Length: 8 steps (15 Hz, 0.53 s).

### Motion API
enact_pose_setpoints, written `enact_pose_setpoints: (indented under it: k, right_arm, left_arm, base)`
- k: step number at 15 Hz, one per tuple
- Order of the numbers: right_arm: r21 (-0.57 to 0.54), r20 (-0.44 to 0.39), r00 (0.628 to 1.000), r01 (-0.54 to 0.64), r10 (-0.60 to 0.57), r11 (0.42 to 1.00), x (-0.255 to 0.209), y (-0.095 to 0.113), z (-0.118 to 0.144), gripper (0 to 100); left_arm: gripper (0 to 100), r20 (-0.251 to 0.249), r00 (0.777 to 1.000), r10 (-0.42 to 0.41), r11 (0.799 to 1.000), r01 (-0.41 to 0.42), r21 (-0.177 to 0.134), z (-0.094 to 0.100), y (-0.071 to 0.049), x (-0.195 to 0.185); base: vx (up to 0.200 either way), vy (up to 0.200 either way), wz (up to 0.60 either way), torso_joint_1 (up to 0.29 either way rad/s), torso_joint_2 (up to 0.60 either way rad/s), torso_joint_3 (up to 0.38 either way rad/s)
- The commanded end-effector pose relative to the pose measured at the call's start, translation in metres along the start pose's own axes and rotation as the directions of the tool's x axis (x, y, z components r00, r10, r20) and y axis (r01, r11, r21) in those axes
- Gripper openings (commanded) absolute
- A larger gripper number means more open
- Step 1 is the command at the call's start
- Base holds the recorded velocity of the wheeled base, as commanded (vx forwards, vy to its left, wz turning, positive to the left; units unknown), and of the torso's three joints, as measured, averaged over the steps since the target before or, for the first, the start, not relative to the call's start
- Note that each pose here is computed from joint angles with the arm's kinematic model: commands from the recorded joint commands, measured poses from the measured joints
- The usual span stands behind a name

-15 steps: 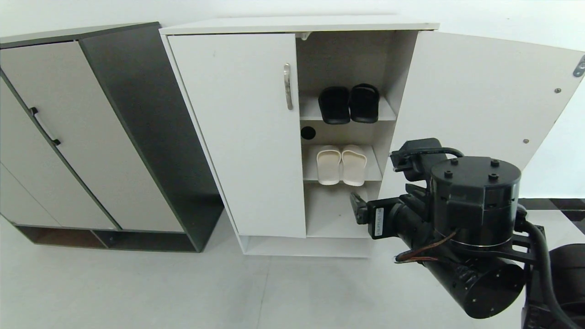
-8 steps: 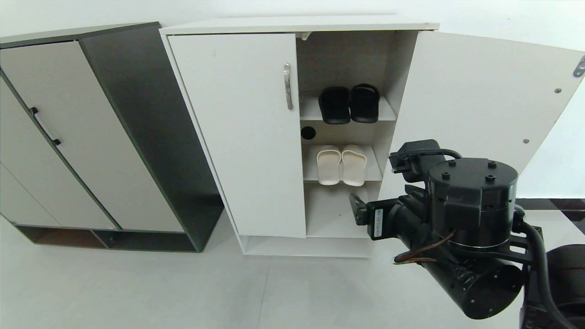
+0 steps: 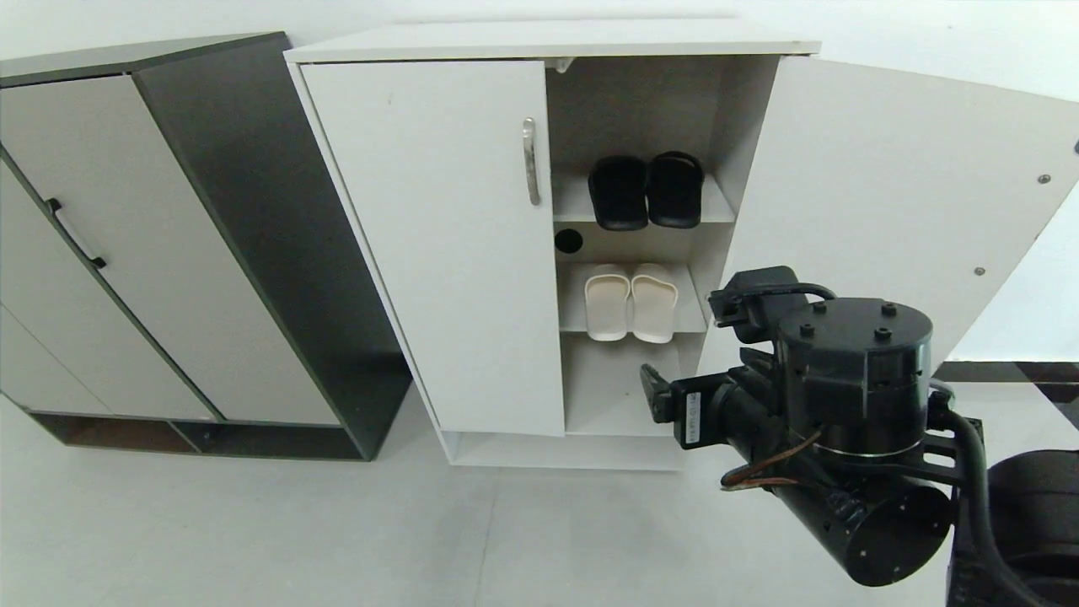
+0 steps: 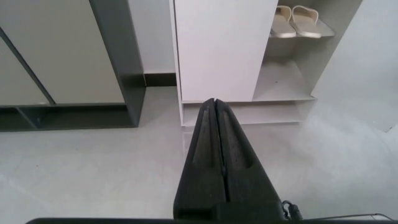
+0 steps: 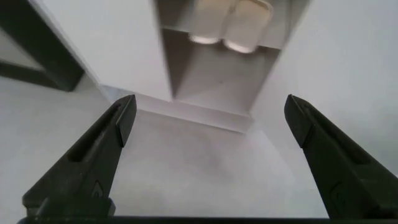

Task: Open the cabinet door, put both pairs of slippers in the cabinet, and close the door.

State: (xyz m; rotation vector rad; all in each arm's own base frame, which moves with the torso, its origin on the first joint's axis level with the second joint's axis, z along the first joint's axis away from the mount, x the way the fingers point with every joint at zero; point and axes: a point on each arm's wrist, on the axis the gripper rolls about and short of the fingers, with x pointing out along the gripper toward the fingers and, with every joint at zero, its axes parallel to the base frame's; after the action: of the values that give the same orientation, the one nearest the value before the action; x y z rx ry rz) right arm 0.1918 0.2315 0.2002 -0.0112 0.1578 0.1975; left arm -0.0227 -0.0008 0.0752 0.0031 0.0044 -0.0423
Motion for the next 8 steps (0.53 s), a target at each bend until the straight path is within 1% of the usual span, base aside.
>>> enact_pose_setpoints:
  k: [1,3,8]
  right_arm:
    - [0.001,0.004,1.0,-0.003,0.003,1.0,-0.0006,0.0007,0.0006,100]
    - [0.0,0.003,1.0,-0.003,0.003,1.0,-0.0006,0.0006,0.0002,100]
    - [-0.002,0.0,1.0,-0.002,0.002,1.0,-0.0007,0.0004,-0.0007,100]
  left_arm:
    - [0,0.001,1.0,-0.001,1.0,0.001,0.0,0.0004,0.0,0.0001]
    - [0,0.001,1.0,-0.001,1.0,0.001,0.0,0.0004,0.0,0.0001]
    - [0,0.001,1.0,-0.001,1.0,0.001,0.0,0.0004,0.0,0.0001]
  base:
    - [0.0,0.0,0.0,0.061,-0.52,-0.378]
    - [0.0,0.0,0.0,0.032,-0.55,-0.354]
    - [0.0,0.0,0.0,0.121,-0.47,-0.339]
